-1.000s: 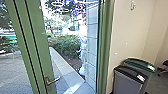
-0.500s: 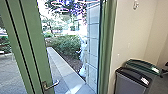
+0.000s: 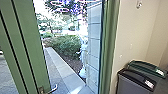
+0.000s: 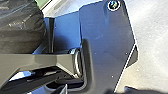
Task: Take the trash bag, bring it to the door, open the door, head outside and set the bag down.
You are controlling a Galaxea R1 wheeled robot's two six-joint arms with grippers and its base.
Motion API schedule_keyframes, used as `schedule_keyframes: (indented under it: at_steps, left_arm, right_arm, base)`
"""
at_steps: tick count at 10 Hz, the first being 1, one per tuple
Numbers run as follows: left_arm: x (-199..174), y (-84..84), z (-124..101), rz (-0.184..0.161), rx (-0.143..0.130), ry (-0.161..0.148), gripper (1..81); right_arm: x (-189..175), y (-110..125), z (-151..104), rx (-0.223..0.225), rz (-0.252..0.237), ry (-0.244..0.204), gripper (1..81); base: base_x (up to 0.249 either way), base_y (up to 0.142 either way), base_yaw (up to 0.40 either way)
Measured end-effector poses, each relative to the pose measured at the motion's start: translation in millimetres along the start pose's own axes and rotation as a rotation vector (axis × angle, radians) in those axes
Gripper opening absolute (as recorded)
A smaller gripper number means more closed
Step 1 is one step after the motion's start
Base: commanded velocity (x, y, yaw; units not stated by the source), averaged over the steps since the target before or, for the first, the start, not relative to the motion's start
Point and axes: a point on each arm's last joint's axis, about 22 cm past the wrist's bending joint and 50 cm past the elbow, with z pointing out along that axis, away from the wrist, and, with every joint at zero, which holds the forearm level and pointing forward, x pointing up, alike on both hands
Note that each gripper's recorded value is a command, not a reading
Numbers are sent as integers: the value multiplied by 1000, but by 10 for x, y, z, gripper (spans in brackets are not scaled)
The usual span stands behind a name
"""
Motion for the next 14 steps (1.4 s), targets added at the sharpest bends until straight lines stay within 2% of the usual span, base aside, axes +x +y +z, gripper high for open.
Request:
schedule_keyframes:
  at_steps: [6,14]
  left_arm:
    - [-4,0,0,-1,0,0,10]
    - [-21,5,3,-2,-1,-3,10]
  right_arm:
    - [12,-77,17,10,0,4,811]
    - [-29,-100,20,13,2,-1,811]
  base:
    - [94,0,0]
    - [0,0,0]
